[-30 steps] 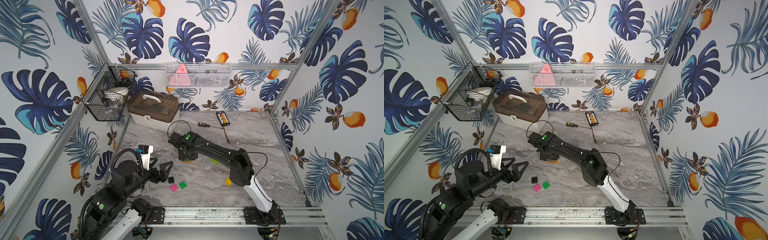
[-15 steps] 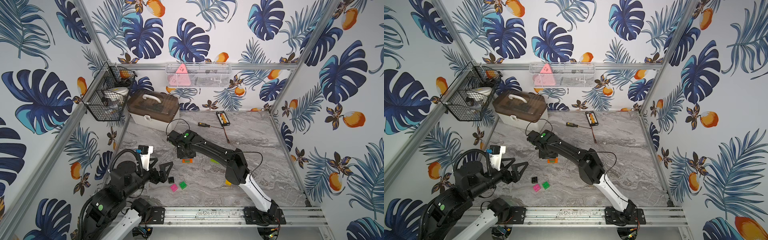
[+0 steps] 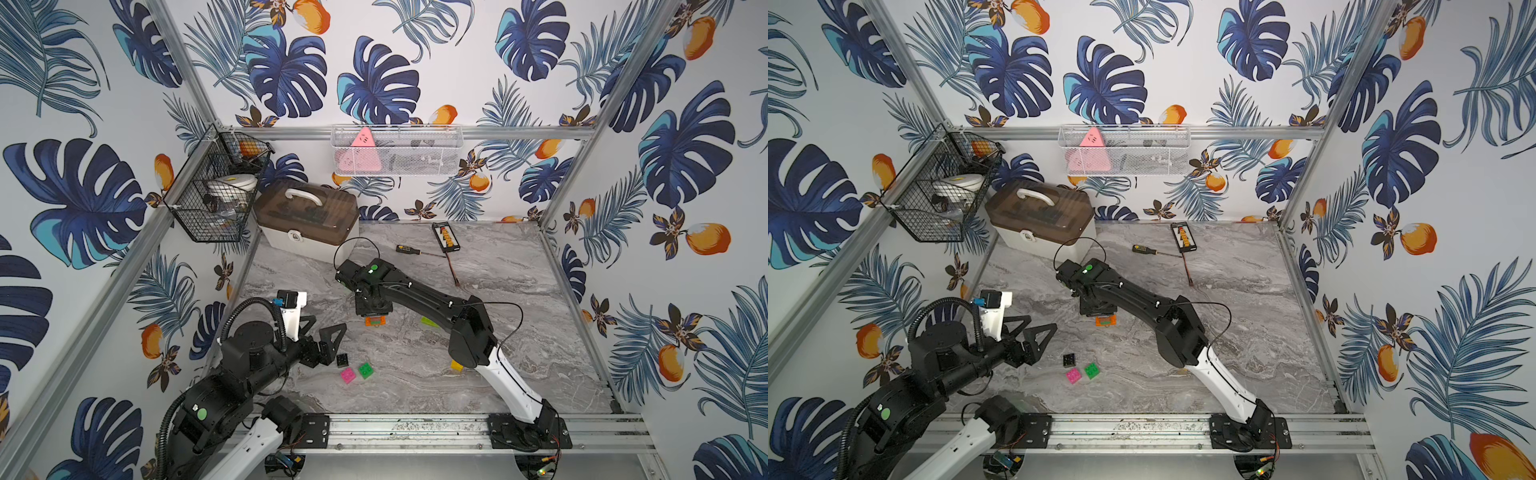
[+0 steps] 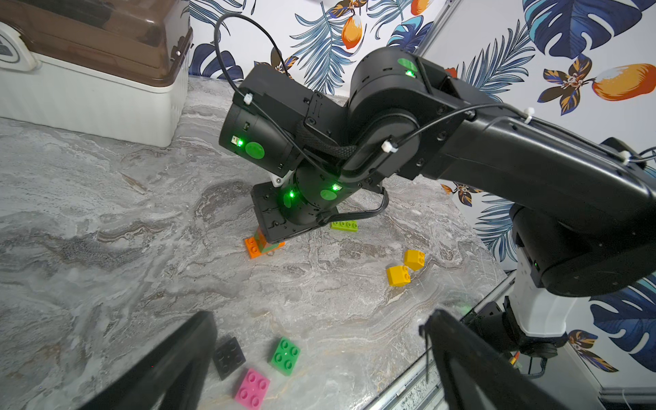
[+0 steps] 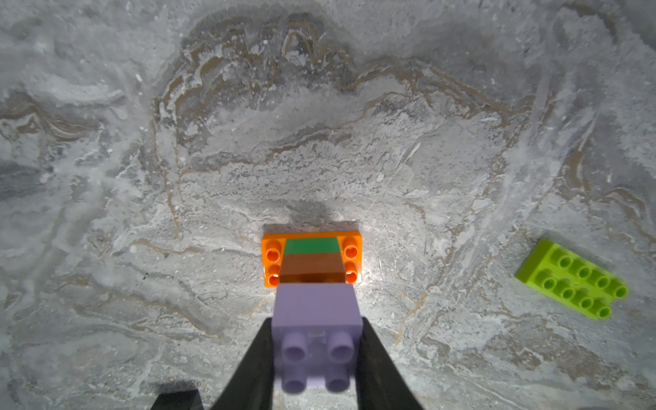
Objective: Assemble the number 1 with lego
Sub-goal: Assemble the lego brick with the lego brick.
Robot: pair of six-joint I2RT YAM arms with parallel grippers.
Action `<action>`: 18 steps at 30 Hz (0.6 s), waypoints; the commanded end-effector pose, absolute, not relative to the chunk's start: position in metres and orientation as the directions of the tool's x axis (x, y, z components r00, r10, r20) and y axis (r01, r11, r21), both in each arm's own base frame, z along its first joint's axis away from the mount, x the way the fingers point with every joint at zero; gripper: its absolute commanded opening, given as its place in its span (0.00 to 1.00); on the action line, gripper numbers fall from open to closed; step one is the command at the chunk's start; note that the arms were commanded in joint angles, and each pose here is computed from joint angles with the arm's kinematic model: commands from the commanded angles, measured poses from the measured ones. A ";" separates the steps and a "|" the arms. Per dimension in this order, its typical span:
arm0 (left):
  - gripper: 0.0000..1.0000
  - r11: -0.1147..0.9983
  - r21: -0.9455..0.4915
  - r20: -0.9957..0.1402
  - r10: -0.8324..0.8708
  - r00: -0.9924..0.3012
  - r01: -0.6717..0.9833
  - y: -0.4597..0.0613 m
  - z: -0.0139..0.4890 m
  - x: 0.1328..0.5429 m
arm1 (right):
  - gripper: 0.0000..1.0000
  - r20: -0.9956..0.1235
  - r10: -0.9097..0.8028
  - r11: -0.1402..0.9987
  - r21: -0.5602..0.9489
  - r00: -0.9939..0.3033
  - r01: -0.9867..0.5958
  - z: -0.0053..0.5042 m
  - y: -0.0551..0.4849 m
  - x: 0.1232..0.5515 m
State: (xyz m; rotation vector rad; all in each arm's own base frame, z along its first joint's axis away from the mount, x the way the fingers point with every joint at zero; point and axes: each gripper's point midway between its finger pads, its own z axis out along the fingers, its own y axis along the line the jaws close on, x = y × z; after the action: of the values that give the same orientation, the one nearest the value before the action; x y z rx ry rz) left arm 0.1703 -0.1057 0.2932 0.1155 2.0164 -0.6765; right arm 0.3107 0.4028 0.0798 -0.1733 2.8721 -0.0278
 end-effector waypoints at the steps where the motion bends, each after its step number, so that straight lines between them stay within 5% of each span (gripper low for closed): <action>1: 0.99 0.839 -0.413 -0.836 -0.195 -0.512 0.354 -0.106 0.297 0.172 | 0.27 -0.249 -0.133 0.991 -0.041 -0.959 -0.127 0.079 0.400 0.310; 18: 0.99 0.841 -0.413 -0.834 -0.195 -0.515 0.349 -0.106 0.296 0.173 | 0.26 -0.241 -0.268 0.963 -0.032 -0.933 -0.268 0.082 0.410 0.310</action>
State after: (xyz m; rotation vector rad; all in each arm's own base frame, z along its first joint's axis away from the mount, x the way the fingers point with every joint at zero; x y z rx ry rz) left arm 0.1708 -0.1059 0.2928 0.1156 2.0190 -0.6751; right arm 0.3090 0.4082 0.0795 -0.3356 2.8780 -0.0049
